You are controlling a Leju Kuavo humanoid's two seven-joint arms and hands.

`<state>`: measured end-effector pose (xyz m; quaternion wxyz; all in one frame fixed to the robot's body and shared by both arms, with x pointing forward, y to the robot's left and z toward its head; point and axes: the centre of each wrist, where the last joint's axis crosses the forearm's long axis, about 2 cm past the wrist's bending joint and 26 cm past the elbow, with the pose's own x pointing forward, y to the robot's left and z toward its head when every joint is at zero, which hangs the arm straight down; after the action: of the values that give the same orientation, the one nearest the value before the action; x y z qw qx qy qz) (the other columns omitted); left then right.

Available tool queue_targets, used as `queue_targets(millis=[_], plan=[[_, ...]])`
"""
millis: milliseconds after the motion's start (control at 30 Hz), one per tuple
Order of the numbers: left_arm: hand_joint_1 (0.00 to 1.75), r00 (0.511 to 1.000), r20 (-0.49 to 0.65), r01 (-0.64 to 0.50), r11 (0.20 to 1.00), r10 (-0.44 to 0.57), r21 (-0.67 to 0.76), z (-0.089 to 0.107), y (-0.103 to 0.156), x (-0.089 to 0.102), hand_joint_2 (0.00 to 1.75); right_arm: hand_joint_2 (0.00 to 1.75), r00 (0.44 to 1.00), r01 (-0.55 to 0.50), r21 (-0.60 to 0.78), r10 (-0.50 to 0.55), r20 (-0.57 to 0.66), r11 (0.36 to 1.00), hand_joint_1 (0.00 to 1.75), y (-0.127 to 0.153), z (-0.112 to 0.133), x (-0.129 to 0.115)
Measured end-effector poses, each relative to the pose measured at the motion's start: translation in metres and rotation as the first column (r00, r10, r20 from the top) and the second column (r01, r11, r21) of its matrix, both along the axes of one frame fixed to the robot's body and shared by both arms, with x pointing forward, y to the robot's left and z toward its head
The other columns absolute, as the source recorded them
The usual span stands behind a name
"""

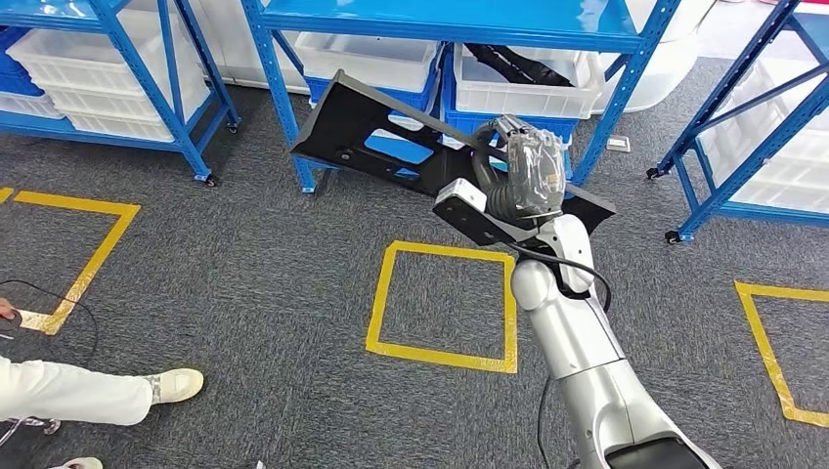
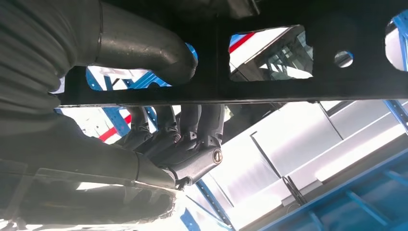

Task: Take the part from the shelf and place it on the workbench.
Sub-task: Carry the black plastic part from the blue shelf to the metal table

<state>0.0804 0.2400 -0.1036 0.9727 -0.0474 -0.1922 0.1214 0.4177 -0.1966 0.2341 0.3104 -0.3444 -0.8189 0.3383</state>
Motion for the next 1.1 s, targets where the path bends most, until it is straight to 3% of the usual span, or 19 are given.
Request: queue_targets(millis=[600,1100], plan=[[0.0,0.999,0.013,0.033,0.999,-0.033,-0.01,0.0,0.003,0.001,1.75,1.75,1.0,0.006,0.002,-0.006,-0.006,1.0,1.75,0.003,0.0,-0.006],[0.0,0.997,0.016,0.071,0.997,-0.071,-0.009,0.001,0.003,0.006,1.75,1.75,0.999,0.051,-0.001,-0.051,-0.018,0.999,1.75,-0.013,-0.01,-0.011]])
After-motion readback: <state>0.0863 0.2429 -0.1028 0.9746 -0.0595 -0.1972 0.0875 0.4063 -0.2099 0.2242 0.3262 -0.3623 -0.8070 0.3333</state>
